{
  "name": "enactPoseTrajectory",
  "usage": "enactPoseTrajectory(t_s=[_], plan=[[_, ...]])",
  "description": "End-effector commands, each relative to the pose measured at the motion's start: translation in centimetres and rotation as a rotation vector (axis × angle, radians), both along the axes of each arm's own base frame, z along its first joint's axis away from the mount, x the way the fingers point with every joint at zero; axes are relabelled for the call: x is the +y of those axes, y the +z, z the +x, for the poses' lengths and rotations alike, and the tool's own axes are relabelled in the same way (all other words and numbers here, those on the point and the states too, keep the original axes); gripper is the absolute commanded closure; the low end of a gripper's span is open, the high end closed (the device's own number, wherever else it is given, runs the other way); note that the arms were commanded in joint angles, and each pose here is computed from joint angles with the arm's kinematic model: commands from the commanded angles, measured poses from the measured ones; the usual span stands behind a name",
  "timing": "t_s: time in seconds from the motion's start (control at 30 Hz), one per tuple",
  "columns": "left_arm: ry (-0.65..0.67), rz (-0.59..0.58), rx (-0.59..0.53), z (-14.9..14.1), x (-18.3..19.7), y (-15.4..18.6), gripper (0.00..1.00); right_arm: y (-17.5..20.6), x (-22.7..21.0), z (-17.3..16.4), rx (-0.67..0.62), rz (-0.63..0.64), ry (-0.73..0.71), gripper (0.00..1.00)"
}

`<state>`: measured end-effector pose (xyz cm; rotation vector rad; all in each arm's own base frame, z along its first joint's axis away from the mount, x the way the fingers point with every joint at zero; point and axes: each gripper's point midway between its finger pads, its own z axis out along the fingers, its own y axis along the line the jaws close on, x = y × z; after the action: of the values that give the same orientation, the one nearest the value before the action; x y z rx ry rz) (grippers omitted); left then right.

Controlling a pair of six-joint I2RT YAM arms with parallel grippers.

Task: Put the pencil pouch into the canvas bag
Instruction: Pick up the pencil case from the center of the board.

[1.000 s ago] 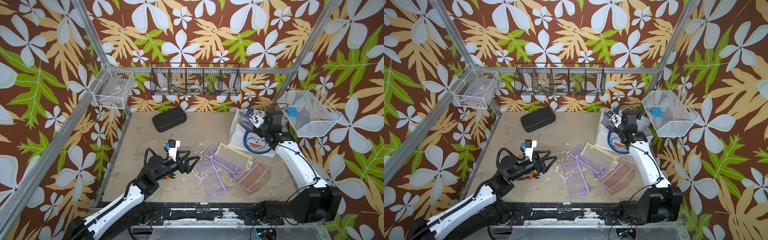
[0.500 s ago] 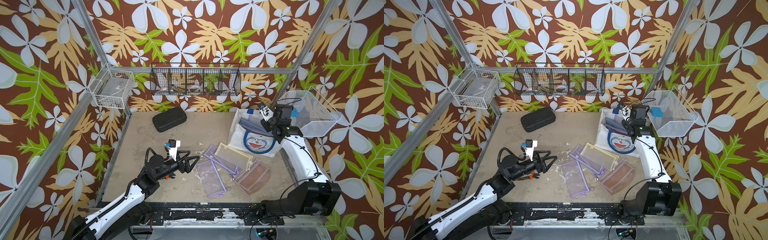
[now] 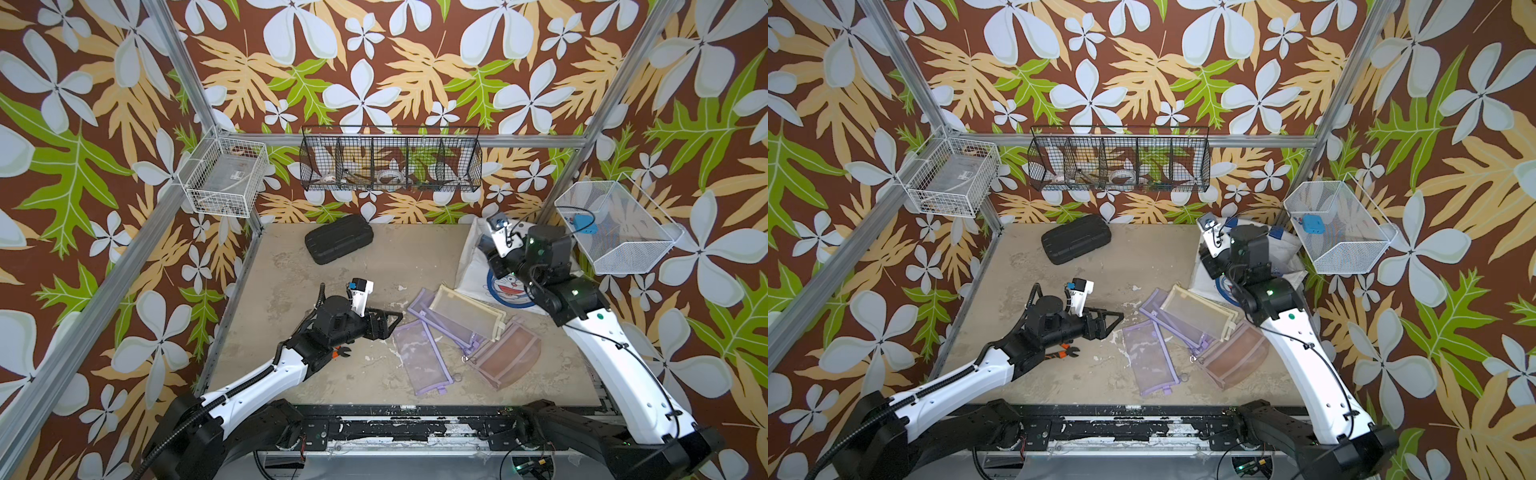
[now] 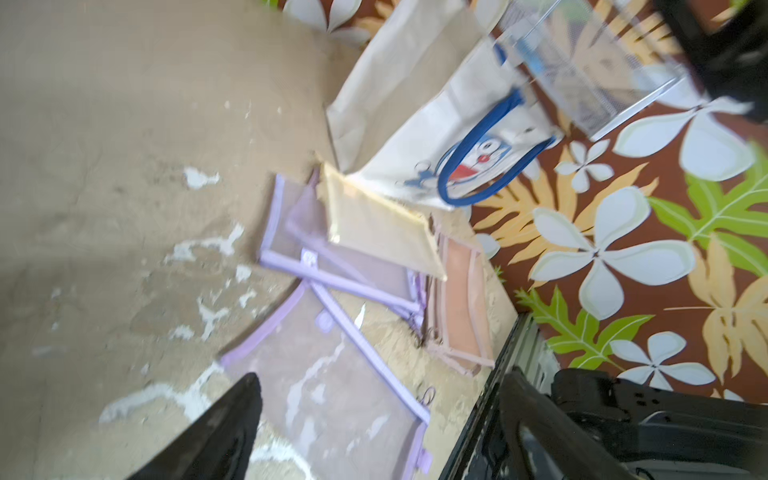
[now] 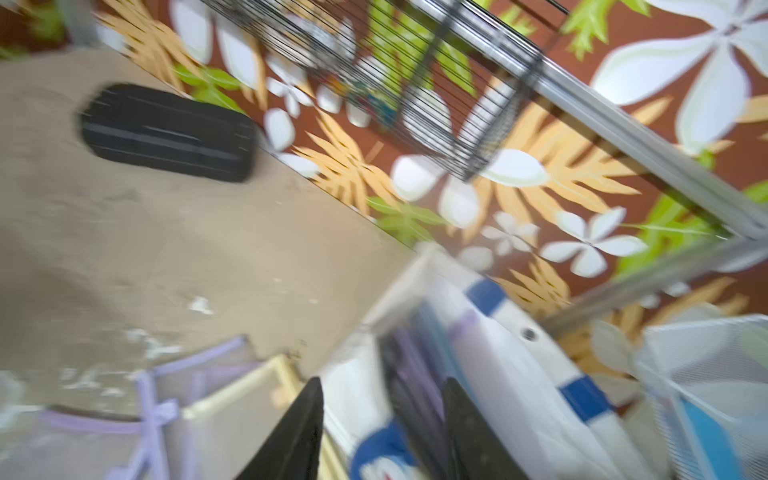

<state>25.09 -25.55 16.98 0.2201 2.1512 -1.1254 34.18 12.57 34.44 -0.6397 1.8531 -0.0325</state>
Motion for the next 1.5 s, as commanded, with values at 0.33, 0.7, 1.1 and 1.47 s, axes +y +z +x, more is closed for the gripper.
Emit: enactPoseTrajectory(t_s=[0.33, 0.7, 1.1, 1.47], plan=[[-0.018, 0.112, 0.309, -4.9, 0.2, -10.0, 0.1, -18.4, 11.0, -9.5, 0.577, 0.44, 0.03, 0.53], [0.001, 0.077, 0.399, -5.7, -2.2, -12.4, 0.22, -29.6, 9.9, -13.4, 0.888, 0.369, -0.013, 0.49], [0.095, 0.065, 0.46, -4.4, -3.4, -14.6, 0.33, -33.4, 8.0, -14.6, 0.995, 0.483, -0.043, 0.49], [0.084, -0.021, 0.549, -4.3, -5.3, -16.2, 0.37, -33.4, 10.0, -15.3, 1.046, 0.555, 0.059, 0.54]])
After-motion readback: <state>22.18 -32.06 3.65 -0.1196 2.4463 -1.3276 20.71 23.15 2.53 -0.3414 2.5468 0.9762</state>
